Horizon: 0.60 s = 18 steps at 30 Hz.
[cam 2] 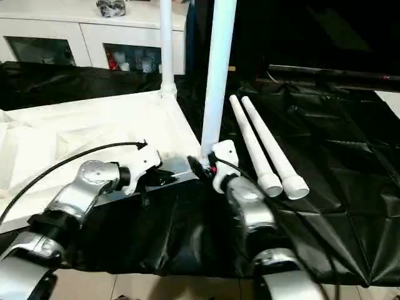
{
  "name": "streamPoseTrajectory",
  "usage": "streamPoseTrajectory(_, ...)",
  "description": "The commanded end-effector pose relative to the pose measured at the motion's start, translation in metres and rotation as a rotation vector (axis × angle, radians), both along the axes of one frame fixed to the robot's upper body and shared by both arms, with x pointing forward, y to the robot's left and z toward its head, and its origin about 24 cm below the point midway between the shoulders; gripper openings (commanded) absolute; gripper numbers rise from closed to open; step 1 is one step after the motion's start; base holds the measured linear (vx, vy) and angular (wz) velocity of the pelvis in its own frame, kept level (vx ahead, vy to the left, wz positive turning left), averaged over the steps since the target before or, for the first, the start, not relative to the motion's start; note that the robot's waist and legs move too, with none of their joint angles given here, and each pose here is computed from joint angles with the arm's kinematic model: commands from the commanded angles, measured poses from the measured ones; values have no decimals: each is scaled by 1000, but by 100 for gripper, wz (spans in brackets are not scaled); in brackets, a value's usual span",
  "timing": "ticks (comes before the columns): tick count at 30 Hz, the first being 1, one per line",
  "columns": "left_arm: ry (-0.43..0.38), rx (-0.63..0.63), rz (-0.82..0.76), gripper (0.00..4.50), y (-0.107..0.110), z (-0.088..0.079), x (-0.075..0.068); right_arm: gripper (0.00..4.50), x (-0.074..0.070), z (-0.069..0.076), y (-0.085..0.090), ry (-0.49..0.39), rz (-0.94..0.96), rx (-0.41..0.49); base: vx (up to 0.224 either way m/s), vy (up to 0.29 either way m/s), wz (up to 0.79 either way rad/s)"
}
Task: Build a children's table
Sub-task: Rotate leg to tighten
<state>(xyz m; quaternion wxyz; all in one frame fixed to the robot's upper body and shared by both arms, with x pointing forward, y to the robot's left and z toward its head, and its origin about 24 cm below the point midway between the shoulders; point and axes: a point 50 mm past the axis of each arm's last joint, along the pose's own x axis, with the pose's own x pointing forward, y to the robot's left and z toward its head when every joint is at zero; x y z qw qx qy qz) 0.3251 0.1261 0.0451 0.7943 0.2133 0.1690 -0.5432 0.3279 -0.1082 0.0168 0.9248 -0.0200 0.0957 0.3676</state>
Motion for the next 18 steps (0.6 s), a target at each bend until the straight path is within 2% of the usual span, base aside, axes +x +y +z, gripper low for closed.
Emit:
streamPoseTrajectory(1,19,-34,-118,0,-5,-2,-10,384,-9,4,14,-17,227,3,0,0,0)
streamPoseTrajectory(7,87,-14,-219,0,18,-1,-20,384,-20,8,-3,25,480,-20,36,-14,3)
streamPoseTrajectory(10,124,-30,-231,0,26,0,-22,384,-24,6,-6,59,575,-73,18,-6,0)
streamPoseTrajectory(15,160,-19,-263,0,35,2,-24,340,-26,7,-8,95,654,-81,0,0,0)
streamPoseTrajectory(16,166,-15,-274,0,37,2,-25,316,-26,8,-8,100,668,-74,0,0,0)
streamPoseTrajectory(18,174,-9,-283,0,39,3,-25,306,-26,9,-9,113,682,-59,0,0,0)
